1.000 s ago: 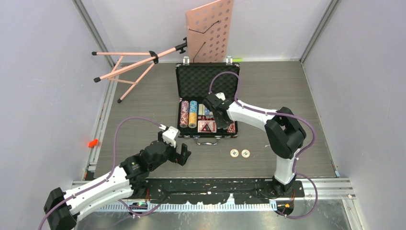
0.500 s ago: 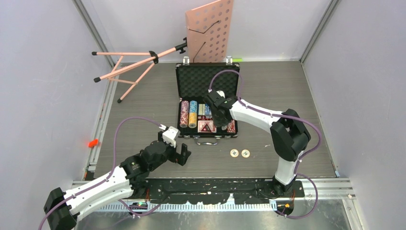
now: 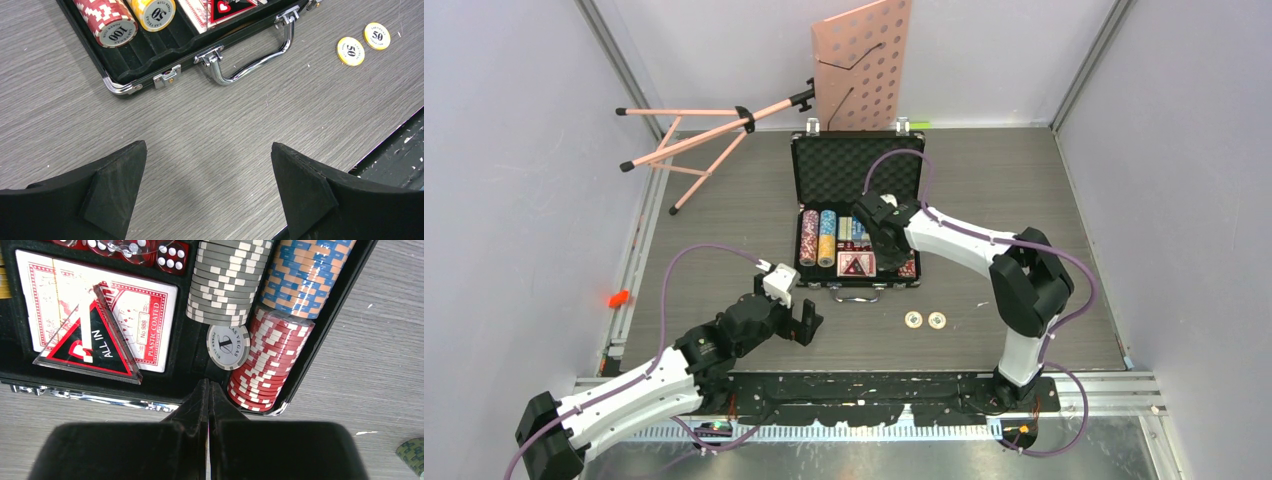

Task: Pack up texas hold em set

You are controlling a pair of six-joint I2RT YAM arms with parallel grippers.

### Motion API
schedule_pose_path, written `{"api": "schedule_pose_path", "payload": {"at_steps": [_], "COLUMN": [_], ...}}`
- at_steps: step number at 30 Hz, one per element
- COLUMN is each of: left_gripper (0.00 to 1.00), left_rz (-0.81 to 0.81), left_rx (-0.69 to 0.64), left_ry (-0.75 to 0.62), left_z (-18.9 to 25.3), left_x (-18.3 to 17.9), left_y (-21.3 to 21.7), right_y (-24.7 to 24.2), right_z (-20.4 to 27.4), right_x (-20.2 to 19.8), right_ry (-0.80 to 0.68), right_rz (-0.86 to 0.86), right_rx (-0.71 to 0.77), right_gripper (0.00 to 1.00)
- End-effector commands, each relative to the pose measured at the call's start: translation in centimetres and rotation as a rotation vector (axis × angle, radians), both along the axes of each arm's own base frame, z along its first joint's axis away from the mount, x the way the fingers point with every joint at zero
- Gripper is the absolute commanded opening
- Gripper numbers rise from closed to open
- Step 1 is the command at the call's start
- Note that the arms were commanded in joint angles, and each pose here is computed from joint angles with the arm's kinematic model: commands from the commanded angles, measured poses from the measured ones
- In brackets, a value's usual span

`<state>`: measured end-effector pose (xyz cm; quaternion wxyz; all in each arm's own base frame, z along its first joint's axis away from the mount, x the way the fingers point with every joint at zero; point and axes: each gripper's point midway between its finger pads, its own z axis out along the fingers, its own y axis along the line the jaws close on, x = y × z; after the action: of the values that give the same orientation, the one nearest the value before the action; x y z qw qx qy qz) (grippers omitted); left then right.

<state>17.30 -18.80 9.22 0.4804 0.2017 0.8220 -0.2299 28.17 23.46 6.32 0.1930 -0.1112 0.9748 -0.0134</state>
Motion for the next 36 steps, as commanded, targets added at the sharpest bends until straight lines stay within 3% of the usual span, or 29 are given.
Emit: {"api": "schedule_pose_path", "payload": {"at_steps": [1, 11, 23, 36], "left_gripper": [0.99, 0.99, 0.99, 0.99], "left_rz": [-0.01, -0.009, -0.013, -0.011], "left_rx": [-0.047, -0.044, -0.043, -0.04], "left_ry": [-0.05, -0.05, -0.052, -0.051], "left_z": [1.8, 1.8, 1.8, 1.7], "left_x": [0.5, 0.5, 0.5, 0.5], "left_y": [-0.7, -0.7, -0.8, -0.8], "right_y": [-0.5, -1.0, 0.2, -0.8], "right_z": [-0.7, -2.4, -1.6, -0.6], "right_x": [0.1, 0.7, 3.4, 3.9], "right_ry": [0.013, 0.011, -0.223, -0.254], "right_rz": [0.034, 0.109, 0.167, 0.215], "right_rx": [-0.047, -0.172, -0.242, -0.316], "right_gripper": [0.0, 0.01, 0.0, 0.0]}}
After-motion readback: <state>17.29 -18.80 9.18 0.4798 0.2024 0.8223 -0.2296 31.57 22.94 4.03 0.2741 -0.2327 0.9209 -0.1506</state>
